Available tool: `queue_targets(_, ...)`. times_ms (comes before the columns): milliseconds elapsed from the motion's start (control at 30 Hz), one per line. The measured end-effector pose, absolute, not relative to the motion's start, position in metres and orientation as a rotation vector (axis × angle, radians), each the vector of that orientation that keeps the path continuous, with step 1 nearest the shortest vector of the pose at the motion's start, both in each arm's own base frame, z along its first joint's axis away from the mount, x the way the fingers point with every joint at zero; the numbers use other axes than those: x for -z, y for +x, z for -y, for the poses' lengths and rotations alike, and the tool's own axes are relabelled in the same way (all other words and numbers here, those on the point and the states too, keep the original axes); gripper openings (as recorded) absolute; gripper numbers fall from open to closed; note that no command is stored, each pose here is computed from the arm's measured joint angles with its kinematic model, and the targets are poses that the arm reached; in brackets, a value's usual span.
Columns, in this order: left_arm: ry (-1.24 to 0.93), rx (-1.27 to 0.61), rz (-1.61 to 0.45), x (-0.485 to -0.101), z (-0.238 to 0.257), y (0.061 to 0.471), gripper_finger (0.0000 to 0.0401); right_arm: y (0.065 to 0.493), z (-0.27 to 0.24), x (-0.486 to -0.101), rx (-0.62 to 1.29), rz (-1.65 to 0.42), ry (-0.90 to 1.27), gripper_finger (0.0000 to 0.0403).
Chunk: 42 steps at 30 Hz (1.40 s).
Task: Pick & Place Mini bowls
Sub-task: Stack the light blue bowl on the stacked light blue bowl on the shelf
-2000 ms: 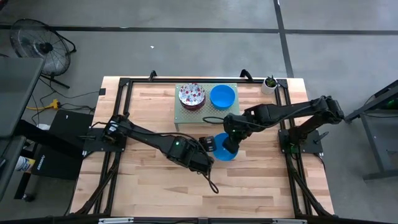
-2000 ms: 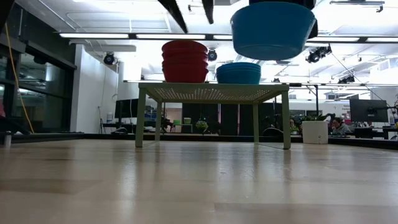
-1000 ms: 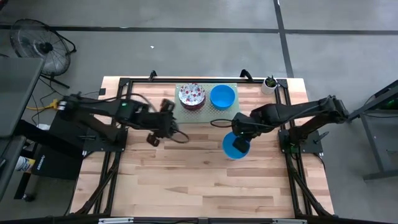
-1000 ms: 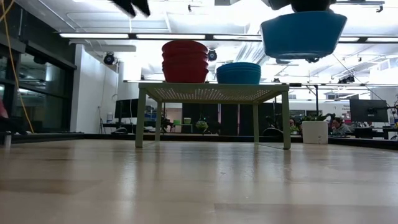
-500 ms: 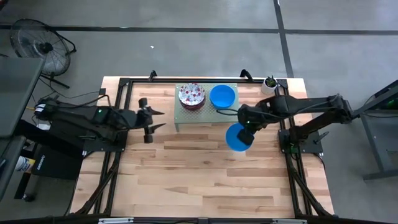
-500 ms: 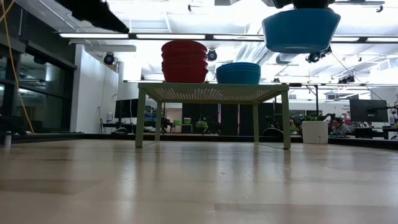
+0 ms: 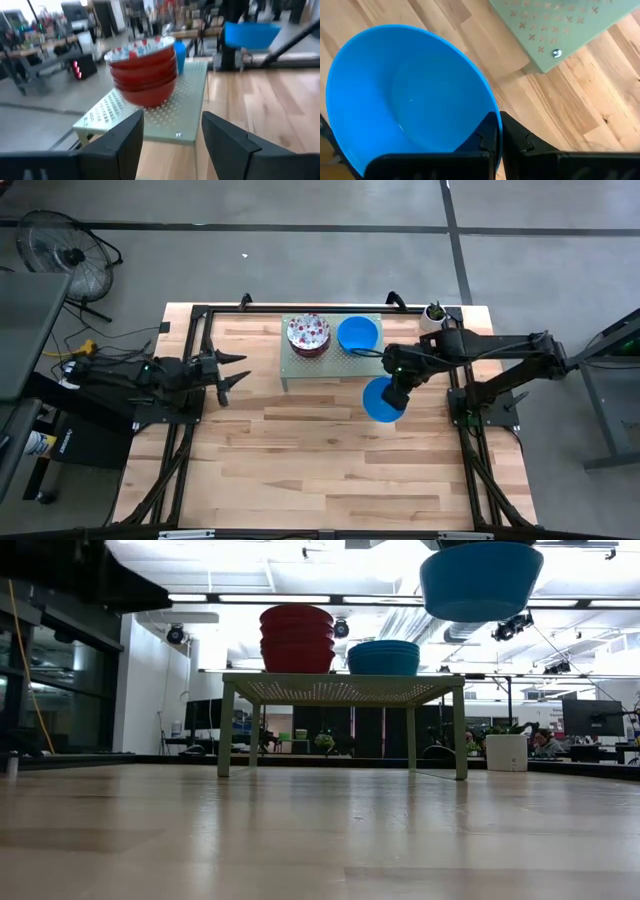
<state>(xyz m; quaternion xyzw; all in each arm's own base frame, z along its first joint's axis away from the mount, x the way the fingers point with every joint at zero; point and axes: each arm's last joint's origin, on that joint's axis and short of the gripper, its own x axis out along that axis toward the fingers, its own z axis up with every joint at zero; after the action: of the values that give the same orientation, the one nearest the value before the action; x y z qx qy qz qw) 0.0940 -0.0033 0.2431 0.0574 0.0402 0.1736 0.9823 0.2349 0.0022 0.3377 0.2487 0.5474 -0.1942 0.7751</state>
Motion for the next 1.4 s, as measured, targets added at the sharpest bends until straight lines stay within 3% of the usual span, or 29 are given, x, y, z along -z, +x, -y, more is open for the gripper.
queue_targets(267,0.125,-0.313,0.047,-0.215,0.002,0.082,0.0195,0.234,0.014,-0.34,0.449,-1.175,0.647,0.0)
queue_targets(667,0.142,-0.232,0.098,-0.183,0.007,0.094,0.0194,0.225,0.043,-0.394,0.488,-0.991,0.71,0.0)
queue_targets(833,0.186,-0.164,0.098,-0.179,0.009,0.095,0.0167,0.217,0.061,-0.405,0.547,-0.943,0.76,0.0)
queue_targets(1100,0.272,-0.168,0.08,-0.177,0.009,0.095,0.0106,0.219,0.109,-0.395,0.635,-0.916,0.88,0.0)
queue_targets(1400,0.284,-0.166,0.076,-0.177,0.009,0.095,0.0097,0.243,0.156,-0.37,0.653,-0.899,0.936,0.0)
